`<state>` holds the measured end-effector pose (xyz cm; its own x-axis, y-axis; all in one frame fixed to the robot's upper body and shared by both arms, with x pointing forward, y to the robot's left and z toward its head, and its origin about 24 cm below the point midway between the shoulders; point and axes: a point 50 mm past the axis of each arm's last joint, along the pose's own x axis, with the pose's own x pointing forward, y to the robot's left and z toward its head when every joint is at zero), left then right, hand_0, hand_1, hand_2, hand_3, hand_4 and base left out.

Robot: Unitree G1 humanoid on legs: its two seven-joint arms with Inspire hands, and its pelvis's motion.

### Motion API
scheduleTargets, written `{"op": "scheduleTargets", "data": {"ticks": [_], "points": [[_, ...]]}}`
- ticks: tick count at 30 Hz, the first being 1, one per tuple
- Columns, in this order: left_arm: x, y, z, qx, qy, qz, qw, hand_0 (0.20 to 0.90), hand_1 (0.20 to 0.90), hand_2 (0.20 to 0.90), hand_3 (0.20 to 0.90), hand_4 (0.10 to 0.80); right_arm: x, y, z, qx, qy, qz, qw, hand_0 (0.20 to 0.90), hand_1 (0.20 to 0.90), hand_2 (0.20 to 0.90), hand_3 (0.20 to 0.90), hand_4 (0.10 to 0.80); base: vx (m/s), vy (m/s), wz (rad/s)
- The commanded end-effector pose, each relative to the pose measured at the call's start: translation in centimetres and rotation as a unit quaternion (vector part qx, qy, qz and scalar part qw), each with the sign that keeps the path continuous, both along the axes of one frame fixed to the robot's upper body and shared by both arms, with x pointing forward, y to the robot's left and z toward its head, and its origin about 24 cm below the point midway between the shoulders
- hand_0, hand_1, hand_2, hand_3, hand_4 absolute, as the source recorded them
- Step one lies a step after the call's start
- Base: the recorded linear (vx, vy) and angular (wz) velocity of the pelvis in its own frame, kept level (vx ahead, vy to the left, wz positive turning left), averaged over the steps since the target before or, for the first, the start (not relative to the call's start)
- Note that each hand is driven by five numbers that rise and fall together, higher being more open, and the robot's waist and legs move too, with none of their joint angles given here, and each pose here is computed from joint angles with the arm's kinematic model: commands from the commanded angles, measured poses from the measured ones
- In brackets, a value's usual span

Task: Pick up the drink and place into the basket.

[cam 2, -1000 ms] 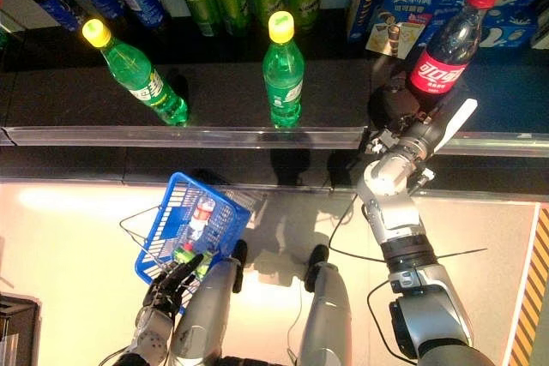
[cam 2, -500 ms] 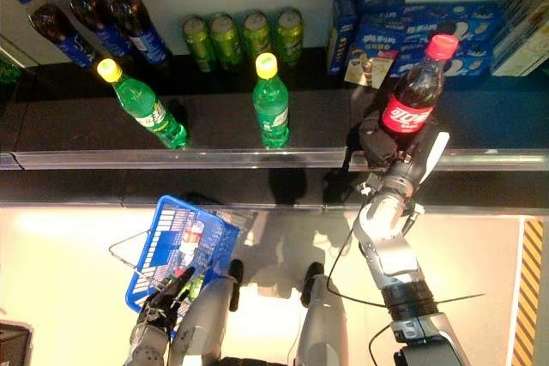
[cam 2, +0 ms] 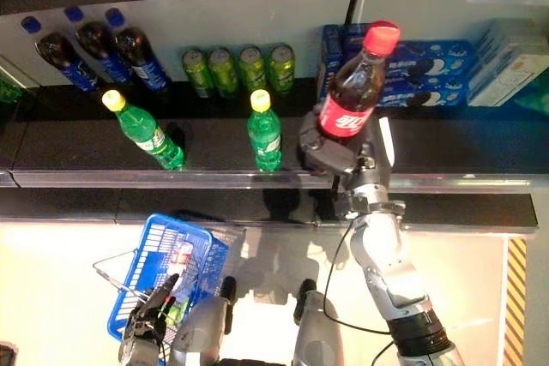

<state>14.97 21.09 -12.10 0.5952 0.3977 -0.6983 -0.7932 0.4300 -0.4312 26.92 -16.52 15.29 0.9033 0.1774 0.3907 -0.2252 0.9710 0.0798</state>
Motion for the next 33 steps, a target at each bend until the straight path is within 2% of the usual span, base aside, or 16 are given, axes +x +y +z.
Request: {"op": "scheduleTargets", "data": {"ticks": [1, 9, 16, 22, 23, 27, 33], "points": [[0.4, 7.5, 6.0, 0.186, -0.156, 0.047, 0.969, 0.300, 0.300, 0.300, 0.200, 0.100, -3.5, 4.0, 6.5, 0.050, -0.203, 0.181, 0.961, 0.300, 0.300, 0.300, 0.200, 0.100, -0.062, -0.016, 0.03], [1.9, 7.2, 7.6, 0.206, -0.203, 0.017, 0.957, 0.300, 0.300, 0.300, 0.200, 0.100, -4.6, 8.0, 6.5, 0.069, -0.189, 0.314, 0.928, 0.300, 0.300, 0.300, 0.200, 0.100, -0.085, -0.022, 0.19], [3.4, 6.8, 9.4, 0.221, -0.239, -0.023, 0.945, 0.300, 0.300, 0.300, 0.200, 0.100, -5.6, 10.4, 6.3, 0.043, -0.187, 0.376, 0.907, 0.300, 0.300, 0.300, 0.200, 0.100, -0.068, -0.034, 0.20], [4.5, 5.7, 11.1, 0.230, -0.279, -0.080, 0.929, 0.300, 0.300, 0.300, 0.200, 0.100, -5.6, 11.6, 6.5, 0.030, -0.195, 0.369, 0.908, 0.300, 0.300, 0.300, 0.200, 0.100, -0.021, -0.012, 0.26], [5.1, 4.9, 12.4, 0.238, -0.313, -0.117, 0.912, 0.300, 0.300, 0.300, 0.200, 0.100, -5.4, 11.9, 6.8, 0.046, -0.192, 0.369, 0.908, 0.300, 0.300, 0.300, 0.200, 0.100, -0.011, -0.001, 0.21], [6.0, 3.6, 14.5, 0.243, -0.365, -0.175, 0.881, 0.300, 0.300, 0.300, 0.200, 0.100, -5.2, 13.1, 7.3, 0.069, -0.191, 0.360, 0.911, 0.300, 0.300, 0.300, 0.200, 0.100, 0.001, -0.013, 0.42], [6.6, 1.4, 18.5, 0.226, -0.461, -0.274, 0.813, 0.300, 0.300, 0.300, 0.200, 0.100, -4.1, 14.3, 7.9, 0.070, -0.180, 0.289, 0.938, 0.300, 0.300, 0.300, 0.200, 0.100, 0.090, -0.058, 0.58]]}}
